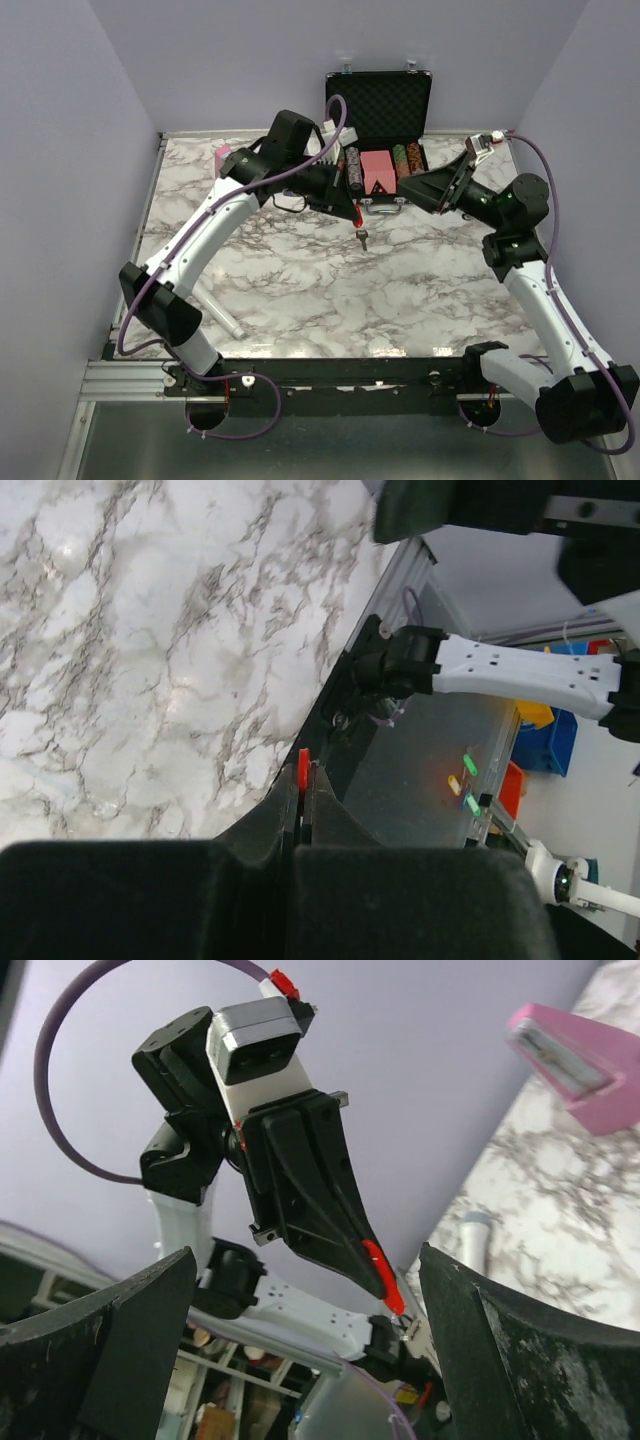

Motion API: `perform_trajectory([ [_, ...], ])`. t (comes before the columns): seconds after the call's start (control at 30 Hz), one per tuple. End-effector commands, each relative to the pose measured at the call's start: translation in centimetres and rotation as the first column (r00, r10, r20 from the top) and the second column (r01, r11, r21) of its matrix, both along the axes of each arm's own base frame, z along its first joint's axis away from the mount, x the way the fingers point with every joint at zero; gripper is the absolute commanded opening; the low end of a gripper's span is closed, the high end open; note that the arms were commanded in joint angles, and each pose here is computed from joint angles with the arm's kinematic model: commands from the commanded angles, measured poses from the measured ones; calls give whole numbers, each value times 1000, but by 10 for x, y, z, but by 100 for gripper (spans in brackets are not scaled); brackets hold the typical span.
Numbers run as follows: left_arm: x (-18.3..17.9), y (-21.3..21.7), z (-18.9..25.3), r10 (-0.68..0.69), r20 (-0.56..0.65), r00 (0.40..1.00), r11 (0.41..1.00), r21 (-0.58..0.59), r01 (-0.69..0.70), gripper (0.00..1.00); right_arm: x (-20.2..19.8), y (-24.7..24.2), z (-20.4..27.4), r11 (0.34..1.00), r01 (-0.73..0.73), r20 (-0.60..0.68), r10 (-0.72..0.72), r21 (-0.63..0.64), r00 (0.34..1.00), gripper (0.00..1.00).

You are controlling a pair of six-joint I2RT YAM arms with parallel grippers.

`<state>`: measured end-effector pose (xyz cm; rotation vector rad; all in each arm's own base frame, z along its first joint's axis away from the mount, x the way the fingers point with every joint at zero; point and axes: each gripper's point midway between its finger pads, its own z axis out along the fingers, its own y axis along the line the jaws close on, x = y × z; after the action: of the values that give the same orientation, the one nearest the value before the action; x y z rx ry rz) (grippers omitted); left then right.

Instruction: Remove the keys from the keyring

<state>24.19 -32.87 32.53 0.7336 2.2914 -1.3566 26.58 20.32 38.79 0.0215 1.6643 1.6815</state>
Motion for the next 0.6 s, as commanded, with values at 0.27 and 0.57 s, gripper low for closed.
perform_trajectory([
  [0.27, -60, 5, 132, -120, 190, 975, 969, -190, 156, 0, -40, 3, 103, 933, -290, 301, 220, 212, 928, 98],
  [0.57, -74, -1, 192, -122, 226, 967, 910, -364, 199, 0, -43, 5, 109, 906, -333, 317, 245, 262, 916, 93],
])
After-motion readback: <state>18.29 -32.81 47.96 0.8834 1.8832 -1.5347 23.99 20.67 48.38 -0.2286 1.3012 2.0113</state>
